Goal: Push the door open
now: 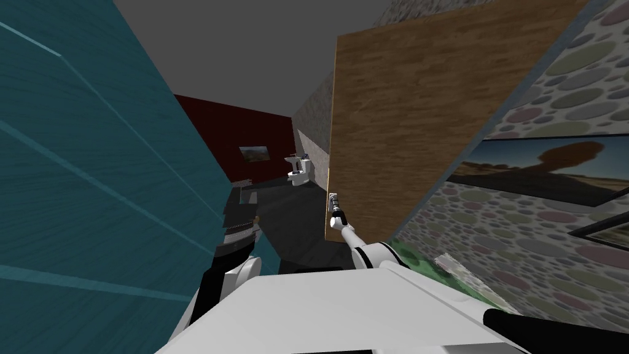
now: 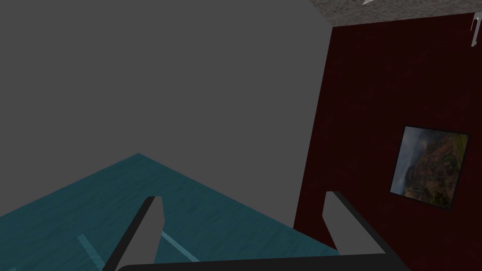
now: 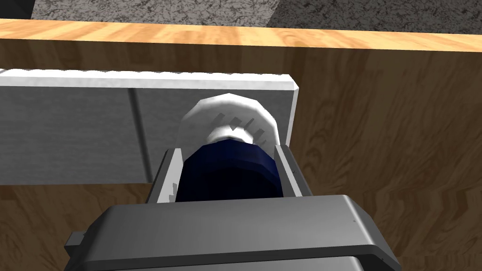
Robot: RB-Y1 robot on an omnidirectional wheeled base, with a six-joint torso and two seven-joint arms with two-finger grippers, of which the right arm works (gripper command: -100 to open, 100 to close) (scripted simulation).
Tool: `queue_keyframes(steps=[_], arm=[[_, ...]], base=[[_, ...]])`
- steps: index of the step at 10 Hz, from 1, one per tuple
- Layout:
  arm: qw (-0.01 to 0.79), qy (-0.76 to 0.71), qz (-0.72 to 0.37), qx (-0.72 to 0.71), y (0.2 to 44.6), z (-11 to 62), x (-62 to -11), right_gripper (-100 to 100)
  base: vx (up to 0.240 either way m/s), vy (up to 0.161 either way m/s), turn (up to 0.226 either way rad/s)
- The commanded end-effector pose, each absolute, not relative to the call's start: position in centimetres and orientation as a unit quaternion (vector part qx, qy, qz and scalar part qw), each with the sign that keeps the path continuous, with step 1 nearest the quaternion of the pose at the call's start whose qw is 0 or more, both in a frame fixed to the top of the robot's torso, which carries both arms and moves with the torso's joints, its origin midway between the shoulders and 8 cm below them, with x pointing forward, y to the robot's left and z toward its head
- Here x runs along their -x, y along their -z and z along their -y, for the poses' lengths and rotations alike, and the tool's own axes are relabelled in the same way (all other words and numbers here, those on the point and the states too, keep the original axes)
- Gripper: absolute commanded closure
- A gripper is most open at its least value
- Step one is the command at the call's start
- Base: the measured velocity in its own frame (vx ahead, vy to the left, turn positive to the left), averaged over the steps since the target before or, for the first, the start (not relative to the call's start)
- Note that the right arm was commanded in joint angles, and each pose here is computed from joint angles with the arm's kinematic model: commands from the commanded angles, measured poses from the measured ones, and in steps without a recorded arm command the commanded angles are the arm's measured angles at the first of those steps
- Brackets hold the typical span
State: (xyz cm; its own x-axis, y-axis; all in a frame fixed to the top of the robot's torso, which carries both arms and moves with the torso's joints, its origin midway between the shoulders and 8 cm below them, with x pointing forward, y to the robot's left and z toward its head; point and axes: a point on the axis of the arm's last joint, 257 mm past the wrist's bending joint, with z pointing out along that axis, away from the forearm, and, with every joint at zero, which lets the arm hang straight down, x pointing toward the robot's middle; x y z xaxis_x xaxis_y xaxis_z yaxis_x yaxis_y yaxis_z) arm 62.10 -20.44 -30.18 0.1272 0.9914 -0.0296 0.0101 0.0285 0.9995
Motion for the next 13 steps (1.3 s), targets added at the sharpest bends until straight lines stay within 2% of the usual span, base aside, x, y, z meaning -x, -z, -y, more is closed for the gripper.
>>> queue_keyframes(steps=[1, 5, 11, 12, 13], arm=[[0.554, -0.447, -0.465, -0.526, 29.3, 22.8, -62.6, 100], [0.57, -0.434, -0.454, -0.53, 28.8, 25.1, -62.7, 100], [0.582, -0.42, -0.442, -0.538, 28.6, 27.1, -62.7, 100], [0.579, -0.424, -0.449, -0.533, 28.7, 27.2, -62.6, -100], [0.58, -0.423, -0.449, -0.532, 28.6, 27.5, -62.7, -100]], base=[[0.106, 0.008, 0.055], [0.085, -0.002, 0.024], [0.027, -0.004, -0.013], [0.048, -0.061, -0.136], [-0.008, -0.092, -0.106]])
